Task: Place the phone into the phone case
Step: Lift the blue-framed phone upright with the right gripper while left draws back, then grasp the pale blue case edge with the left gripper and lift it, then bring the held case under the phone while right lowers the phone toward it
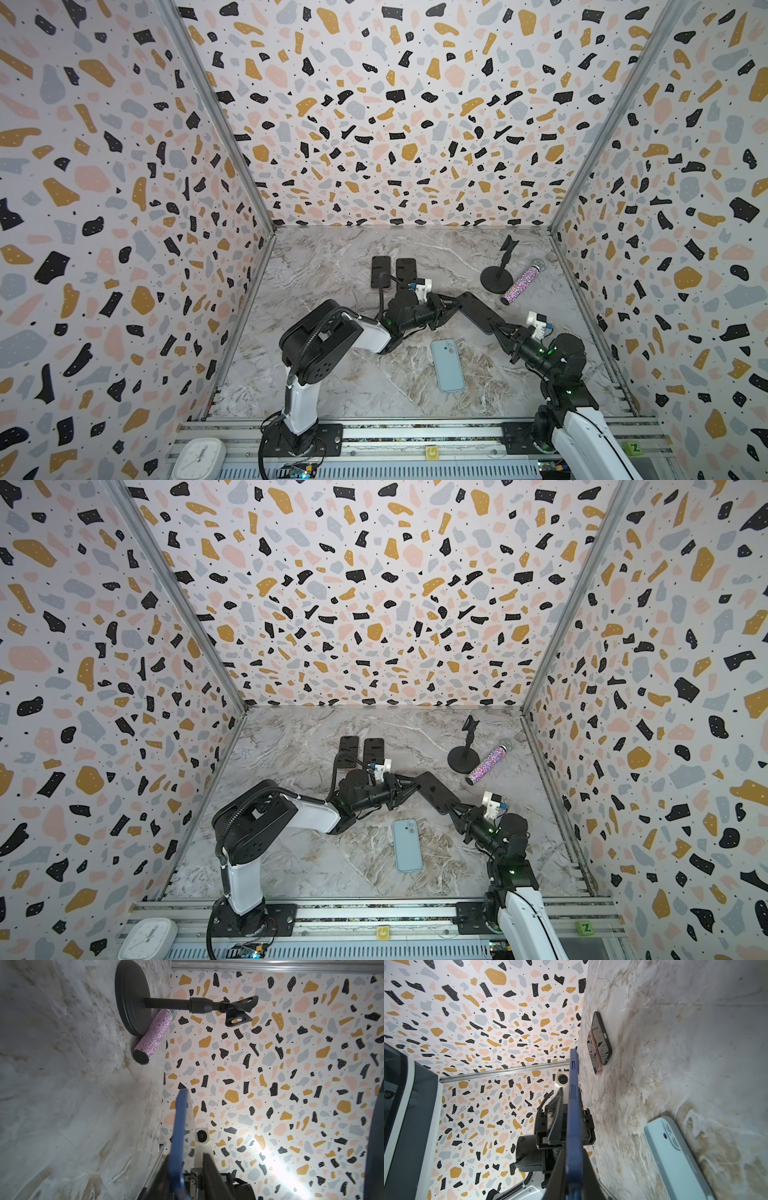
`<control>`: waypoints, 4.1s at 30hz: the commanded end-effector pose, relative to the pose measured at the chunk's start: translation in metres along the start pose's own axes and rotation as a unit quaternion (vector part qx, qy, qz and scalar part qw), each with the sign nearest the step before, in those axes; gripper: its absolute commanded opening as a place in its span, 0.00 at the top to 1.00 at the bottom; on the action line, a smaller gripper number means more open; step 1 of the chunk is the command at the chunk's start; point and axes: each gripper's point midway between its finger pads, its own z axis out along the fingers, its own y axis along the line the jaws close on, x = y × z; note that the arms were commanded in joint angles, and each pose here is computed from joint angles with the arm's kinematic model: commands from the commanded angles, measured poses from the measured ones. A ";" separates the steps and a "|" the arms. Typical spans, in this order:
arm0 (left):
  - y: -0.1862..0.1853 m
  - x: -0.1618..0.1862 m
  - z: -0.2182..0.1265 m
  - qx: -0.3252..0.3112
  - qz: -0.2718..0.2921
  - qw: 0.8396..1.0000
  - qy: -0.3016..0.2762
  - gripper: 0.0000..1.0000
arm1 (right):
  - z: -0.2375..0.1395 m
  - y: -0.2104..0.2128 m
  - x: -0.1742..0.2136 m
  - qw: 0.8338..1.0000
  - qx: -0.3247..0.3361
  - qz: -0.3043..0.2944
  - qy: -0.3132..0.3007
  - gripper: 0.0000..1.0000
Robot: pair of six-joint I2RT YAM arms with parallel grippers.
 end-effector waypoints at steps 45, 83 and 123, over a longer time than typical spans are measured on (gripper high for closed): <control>0.129 0.025 -0.047 -0.481 0.462 0.691 0.279 0.62 | 0.002 -0.012 -0.020 0.992 0.071 -0.108 -0.004 1.00; 0.149 -0.014 -0.209 -0.549 0.215 0.808 -0.003 0.95 | 0.058 0.015 0.080 0.949 0.044 -0.194 0.247 1.00; 0.119 -0.036 -0.199 -0.362 0.150 0.920 -0.022 0.44 | 0.113 -0.049 0.134 0.917 0.026 -0.121 0.378 1.00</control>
